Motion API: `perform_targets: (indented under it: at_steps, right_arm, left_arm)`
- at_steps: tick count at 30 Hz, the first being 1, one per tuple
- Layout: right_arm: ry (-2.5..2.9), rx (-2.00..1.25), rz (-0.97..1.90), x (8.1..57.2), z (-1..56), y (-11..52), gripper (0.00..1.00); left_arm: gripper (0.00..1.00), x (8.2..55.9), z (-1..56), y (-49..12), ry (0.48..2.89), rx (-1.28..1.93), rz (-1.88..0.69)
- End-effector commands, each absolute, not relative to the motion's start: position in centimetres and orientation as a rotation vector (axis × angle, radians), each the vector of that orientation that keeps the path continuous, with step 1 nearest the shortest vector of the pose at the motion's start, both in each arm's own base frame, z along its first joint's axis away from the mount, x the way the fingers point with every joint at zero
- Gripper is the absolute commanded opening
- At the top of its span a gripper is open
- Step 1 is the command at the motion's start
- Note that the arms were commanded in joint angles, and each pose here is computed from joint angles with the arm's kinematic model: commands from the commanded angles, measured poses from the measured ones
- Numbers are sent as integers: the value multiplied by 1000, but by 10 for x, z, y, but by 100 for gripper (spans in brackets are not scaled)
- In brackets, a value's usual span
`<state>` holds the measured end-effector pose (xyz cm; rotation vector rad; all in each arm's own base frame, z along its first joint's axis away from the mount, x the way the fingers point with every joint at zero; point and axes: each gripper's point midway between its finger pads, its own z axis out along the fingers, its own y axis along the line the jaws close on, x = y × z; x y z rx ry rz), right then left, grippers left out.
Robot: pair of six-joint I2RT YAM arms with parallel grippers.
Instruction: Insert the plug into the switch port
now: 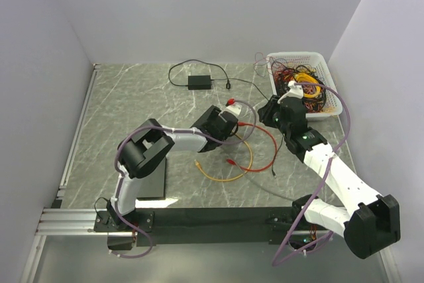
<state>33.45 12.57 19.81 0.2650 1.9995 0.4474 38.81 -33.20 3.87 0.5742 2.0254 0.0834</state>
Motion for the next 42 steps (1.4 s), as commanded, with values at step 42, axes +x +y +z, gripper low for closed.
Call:
perform_targets:
  at_steps: [42]
  right_arm:
    - [1993, 258, 553, 341, 195, 136, 30]
  left_arm:
    - [23, 409, 141, -197, 2112, 240, -390]
